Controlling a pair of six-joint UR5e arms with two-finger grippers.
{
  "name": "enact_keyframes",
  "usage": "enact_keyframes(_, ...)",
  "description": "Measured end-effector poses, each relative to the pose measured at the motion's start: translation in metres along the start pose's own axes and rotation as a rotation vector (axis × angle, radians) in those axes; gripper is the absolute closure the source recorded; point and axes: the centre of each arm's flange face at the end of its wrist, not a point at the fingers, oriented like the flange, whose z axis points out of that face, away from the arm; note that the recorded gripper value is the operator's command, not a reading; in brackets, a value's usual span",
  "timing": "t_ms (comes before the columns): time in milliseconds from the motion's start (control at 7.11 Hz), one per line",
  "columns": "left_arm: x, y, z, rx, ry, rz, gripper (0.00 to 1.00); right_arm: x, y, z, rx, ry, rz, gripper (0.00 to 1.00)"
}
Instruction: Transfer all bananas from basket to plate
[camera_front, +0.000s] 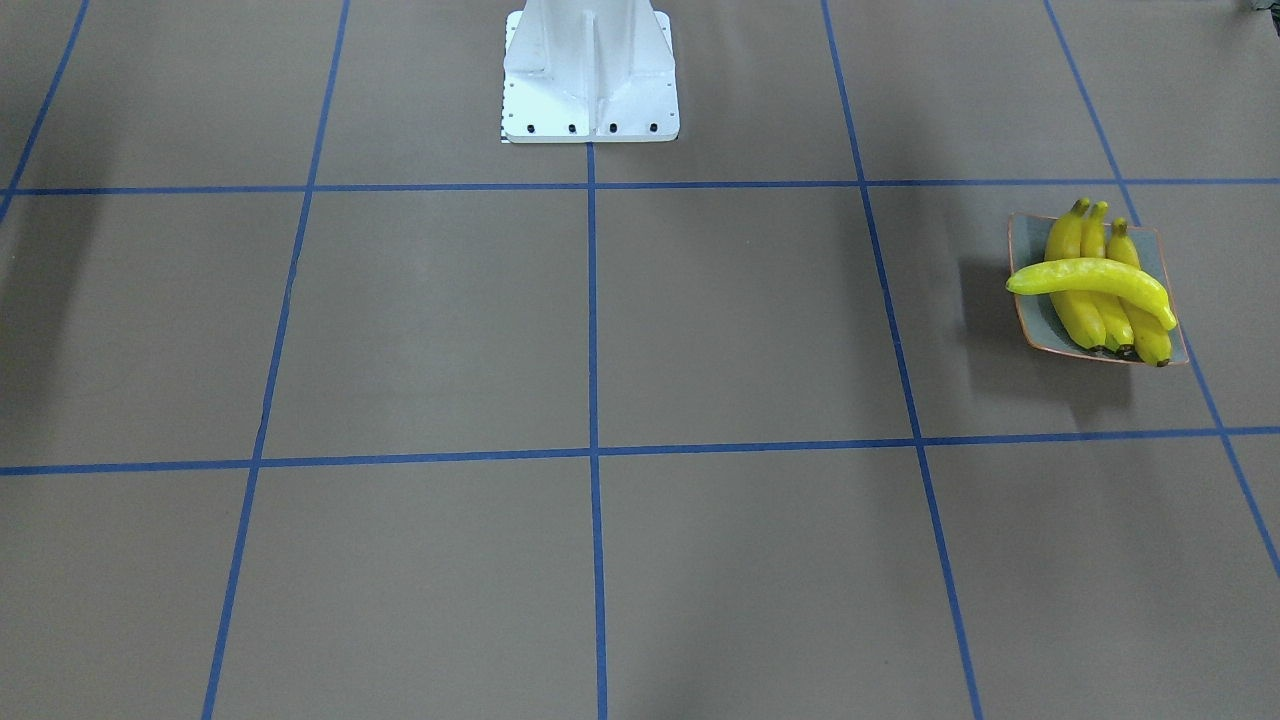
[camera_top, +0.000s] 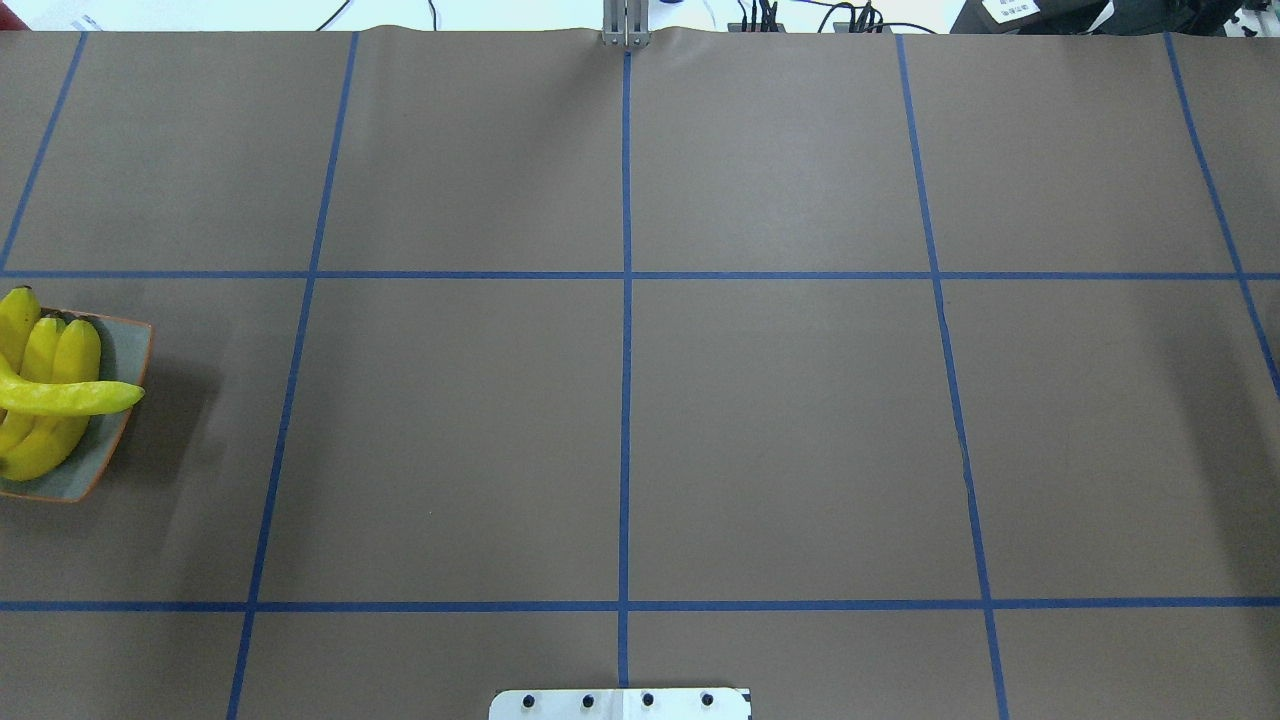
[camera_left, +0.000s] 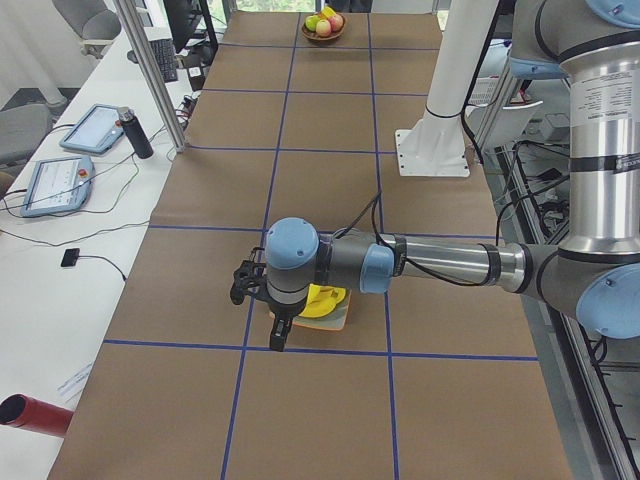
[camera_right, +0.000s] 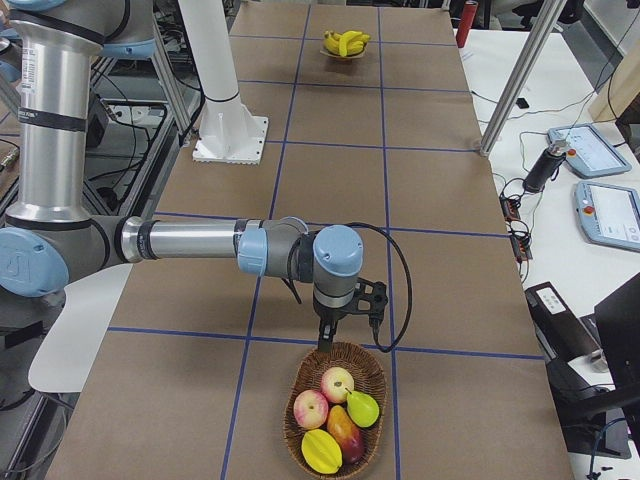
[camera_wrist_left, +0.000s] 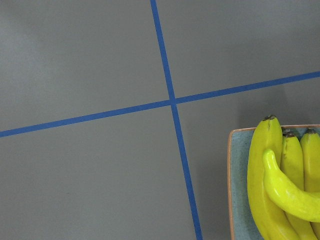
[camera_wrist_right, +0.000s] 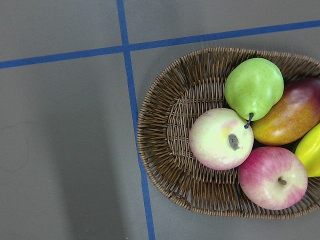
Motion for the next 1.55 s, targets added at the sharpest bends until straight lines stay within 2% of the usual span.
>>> enact_keyframes(1547, -0.0029, 0.0062, 0.0036, -0.008, 0.0, -0.009, 0.0, -0.0012, -0.0026, -0.001, 0.011, -0.002, -0.003, 0.0)
